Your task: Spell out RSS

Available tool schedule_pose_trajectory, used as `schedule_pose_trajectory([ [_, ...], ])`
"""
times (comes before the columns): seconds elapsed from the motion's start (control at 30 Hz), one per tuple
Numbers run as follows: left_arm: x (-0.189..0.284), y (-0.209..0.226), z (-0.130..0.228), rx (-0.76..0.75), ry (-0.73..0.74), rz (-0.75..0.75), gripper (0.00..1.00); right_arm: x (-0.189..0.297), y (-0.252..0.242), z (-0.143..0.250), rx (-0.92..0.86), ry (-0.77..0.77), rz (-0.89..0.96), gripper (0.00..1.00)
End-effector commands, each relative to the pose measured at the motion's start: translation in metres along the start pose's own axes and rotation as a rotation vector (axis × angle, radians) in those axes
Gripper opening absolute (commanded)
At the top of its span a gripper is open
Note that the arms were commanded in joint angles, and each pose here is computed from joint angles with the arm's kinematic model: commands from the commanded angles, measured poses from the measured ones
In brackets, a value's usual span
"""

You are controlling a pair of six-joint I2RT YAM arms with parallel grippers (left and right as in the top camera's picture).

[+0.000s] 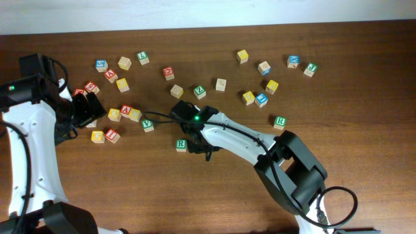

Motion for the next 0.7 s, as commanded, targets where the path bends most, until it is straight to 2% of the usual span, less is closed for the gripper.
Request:
schedule_pose_trajectory([
  [0.0,0.001,-0.001,-0.001,-0.006,-0.001,0.008,0.99,-0.003,-0.017,-0.008,-0.019,0.001,0.039,0.27],
  [0.13,0.001,-0.001,-0.001,-0.006,-0.001,0.008,0.99,-0.004,-0.025,-0.009,0.012,0.04,-0.003,0.27],
  [0.67,0.001,-0.001,-0.001,-0.006,-0.001,0.008,0.99,-0.01,-0.03,0.002,0.024,0.076,0.015,0.27],
])
Point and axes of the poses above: each gripper's point midway between its finger pads, its own x axis back along the fingers, its own y axis along the line the jaws close on, z = x × y, the point moved 4 cm from there along x, back along the fingers, and after that the axes turned 9 degrees about x, right-handed, at the moved point
